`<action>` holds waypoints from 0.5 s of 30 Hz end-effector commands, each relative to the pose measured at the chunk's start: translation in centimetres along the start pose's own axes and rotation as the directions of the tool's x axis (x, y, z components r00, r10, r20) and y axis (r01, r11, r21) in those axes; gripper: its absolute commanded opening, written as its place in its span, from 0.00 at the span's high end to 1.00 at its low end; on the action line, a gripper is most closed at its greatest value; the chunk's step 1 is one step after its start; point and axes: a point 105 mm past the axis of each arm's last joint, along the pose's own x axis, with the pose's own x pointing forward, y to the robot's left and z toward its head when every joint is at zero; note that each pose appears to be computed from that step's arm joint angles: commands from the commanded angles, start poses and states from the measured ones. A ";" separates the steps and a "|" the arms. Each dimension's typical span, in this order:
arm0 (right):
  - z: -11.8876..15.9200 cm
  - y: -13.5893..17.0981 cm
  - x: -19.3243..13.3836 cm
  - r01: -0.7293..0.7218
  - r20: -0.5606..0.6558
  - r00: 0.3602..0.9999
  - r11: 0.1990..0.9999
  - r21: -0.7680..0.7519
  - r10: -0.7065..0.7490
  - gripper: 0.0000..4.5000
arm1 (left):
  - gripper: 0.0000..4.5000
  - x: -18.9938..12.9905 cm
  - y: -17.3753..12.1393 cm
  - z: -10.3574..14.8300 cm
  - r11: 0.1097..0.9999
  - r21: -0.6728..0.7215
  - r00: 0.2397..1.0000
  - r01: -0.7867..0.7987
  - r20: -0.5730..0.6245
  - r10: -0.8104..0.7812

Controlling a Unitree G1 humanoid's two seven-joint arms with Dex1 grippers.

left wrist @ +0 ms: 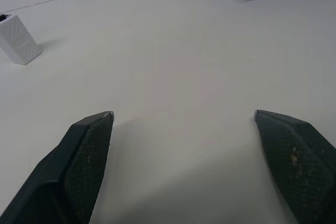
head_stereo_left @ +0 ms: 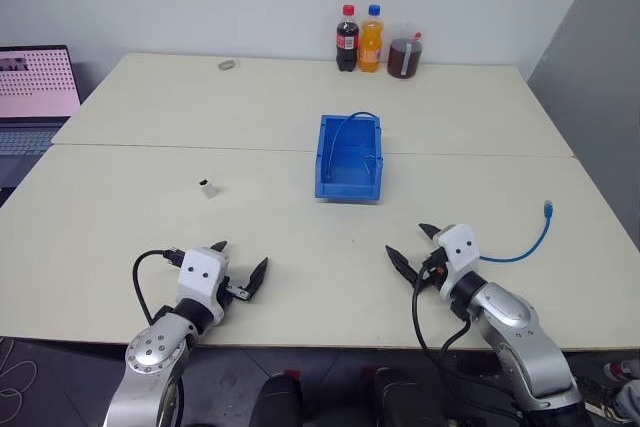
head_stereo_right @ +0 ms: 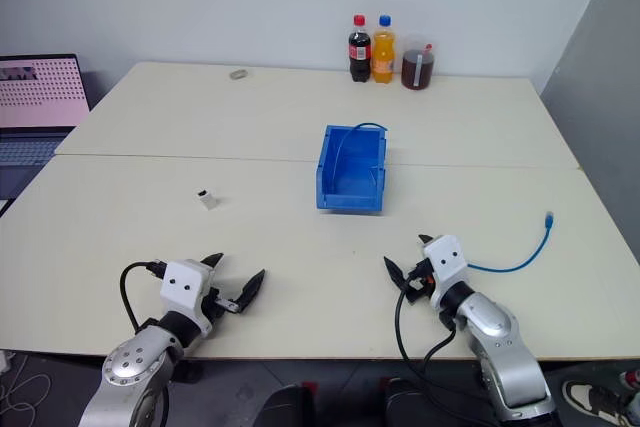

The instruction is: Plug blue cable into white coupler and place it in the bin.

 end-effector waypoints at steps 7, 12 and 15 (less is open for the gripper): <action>1.0 0.1 0.1 -0.015 0.039 0.999 1.000 -0.021 0.016 0.00 | 0.00 -0.2 0.3 1.3 1.000 0.025 0.999 -0.014 0.036 0.013; 1.0 0.1 0.2 -0.021 0.037 0.999 0.999 -0.028 0.022 0.00 | 0.00 -0.3 0.1 1.4 0.999 0.051 0.999 0.008 0.047 -0.010; 1.0 0.1 0.3 -0.024 0.038 0.999 0.999 -0.030 0.025 0.00 | 0.00 -0.5 0.0 1.8 0.999 0.046 0.997 0.023 0.069 -0.026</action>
